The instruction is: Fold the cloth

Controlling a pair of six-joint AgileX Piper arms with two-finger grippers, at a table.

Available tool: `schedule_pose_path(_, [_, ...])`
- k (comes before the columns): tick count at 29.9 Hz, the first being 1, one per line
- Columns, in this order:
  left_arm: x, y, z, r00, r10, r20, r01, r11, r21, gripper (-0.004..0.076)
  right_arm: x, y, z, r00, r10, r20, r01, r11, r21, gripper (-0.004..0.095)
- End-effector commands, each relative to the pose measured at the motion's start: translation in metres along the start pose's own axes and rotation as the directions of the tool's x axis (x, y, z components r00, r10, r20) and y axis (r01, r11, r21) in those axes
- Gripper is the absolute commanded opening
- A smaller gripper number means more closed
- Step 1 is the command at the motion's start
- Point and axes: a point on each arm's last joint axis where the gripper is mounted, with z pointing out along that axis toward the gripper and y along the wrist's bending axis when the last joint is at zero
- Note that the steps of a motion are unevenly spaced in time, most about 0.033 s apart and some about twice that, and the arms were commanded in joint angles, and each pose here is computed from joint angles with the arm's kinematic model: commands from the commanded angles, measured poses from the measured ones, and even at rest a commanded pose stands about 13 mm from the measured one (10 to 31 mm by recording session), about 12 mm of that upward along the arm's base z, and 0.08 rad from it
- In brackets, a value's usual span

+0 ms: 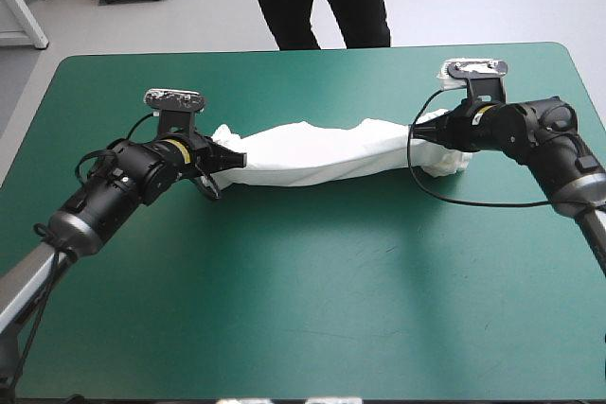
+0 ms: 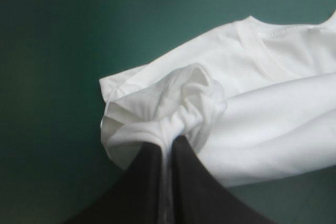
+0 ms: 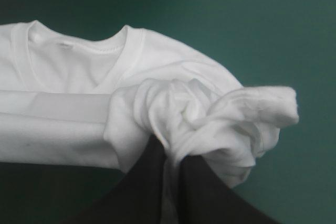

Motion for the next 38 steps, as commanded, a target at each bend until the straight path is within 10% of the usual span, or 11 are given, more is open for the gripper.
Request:
schedule_pose_path(1, [-0.024,-0.005,0.0,0.986,-0.005,0.169,-0.001,0.999,0.032,-0.0009,-0.023,-0.001,-0.006,0.983,-0.001,0.182,0.002,1.0,-0.005,-0.0017])
schedule_pose_path(21, [-0.03,0.015,0.101,0.991,-0.063,0.114,0.067,0.997,-0.031,0.0005,-0.013,-0.007,0.098,0.997,-0.043,0.069,0.042,0.999,0.017,0.0103])
schedule_pose_path(28, [-0.03,0.016,0.099,0.992,-0.066,0.105,0.07,0.997,-0.037,0.0297,-0.023,-0.005,0.089,0.995,-0.052,0.08,0.051,0.999,0.015,0.0502])
schedule_pose_path(32, [-0.034,0.018,0.083,0.992,-0.067,0.11,0.073,0.996,-0.052,0.0446,-0.032,-0.004,0.073,0.997,-0.064,0.047,0.063,0.998,0.021,0.0544])
schedule_pose_path(38, [-0.042,0.022,0.026,0.988,-0.09,0.125,0.101,0.991,-0.086,0.0459,-0.042,-0.007,0.025,0.989,-0.133,0.059,0.126,0.987,0.102,0.0544])
